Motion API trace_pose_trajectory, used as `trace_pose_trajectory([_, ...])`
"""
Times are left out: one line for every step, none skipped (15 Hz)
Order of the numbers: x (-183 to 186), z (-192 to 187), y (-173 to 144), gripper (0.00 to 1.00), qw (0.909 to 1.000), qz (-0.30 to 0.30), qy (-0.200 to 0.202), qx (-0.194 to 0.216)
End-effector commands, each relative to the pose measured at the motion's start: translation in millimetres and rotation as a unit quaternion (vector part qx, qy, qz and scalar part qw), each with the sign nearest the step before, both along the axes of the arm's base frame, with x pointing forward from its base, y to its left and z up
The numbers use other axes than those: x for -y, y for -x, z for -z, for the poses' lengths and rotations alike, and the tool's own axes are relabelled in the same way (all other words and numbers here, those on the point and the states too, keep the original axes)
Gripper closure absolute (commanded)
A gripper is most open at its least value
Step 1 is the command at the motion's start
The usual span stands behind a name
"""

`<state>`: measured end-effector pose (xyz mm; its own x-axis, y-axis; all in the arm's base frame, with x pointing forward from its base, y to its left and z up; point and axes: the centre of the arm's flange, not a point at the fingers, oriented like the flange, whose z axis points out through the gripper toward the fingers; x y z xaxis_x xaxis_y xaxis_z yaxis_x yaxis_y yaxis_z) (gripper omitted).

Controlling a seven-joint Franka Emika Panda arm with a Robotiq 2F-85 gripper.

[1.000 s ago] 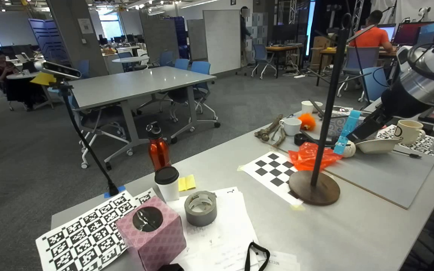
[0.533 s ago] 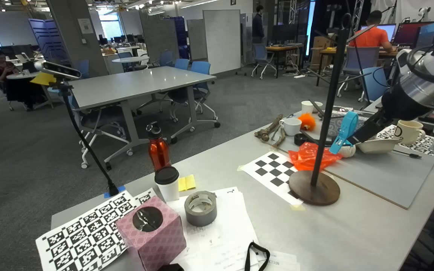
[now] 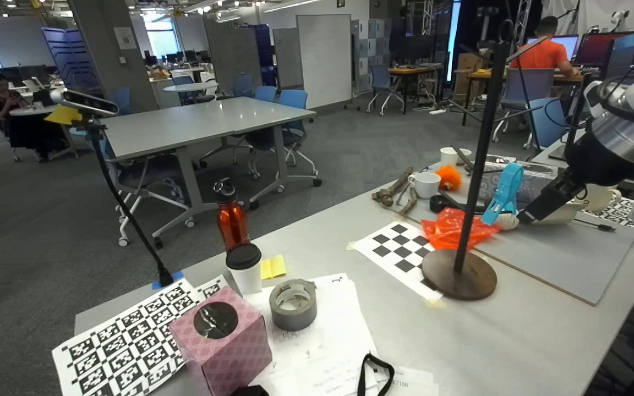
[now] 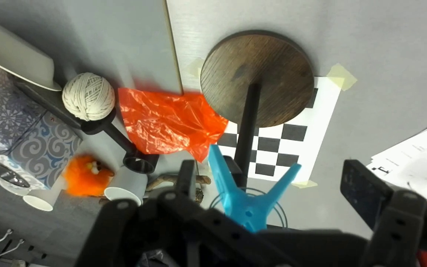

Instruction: Hang the blue clip on the wooden stand

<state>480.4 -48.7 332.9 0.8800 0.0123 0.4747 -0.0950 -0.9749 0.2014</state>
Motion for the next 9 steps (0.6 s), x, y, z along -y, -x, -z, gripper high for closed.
trace_pose_trajectory([-12.2,-29.0,11.5,0.00,0.9998,-0.004,0.001,-0.021])
trace_pose_trajectory([-15.9,-31.0,13.5,0.00,0.9996,-0.005,0.001,-0.028])
trace_pose_trajectory([-20.1,-33.7,16.1,0.00,0.9993,-0.007,0.001,-0.035])
trace_pose_trajectory([-24.1,-35.9,18.5,0.00,0.9991,-0.007,0.004,-0.042])
trace_pose_trajectory([-26.2,-36.8,20.9,0.00,0.9988,-0.008,0.006,-0.049])
trace_pose_trajectory([-28.5,-39.0,22.6,0.00,0.9985,-0.007,0.009,-0.054])
trace_pose_trajectory([-30.6,-41.2,24.5,0.00,0.9983,-0.006,0.012,-0.058])
trace_pose_trajectory([-32.8,-43.1,26.5,0.00,0.9980,-0.004,0.013,-0.061])
trace_pose_trajectory([-35.4,-44.9,28.8,0.00,0.9978,-0.002,0.015,-0.065])
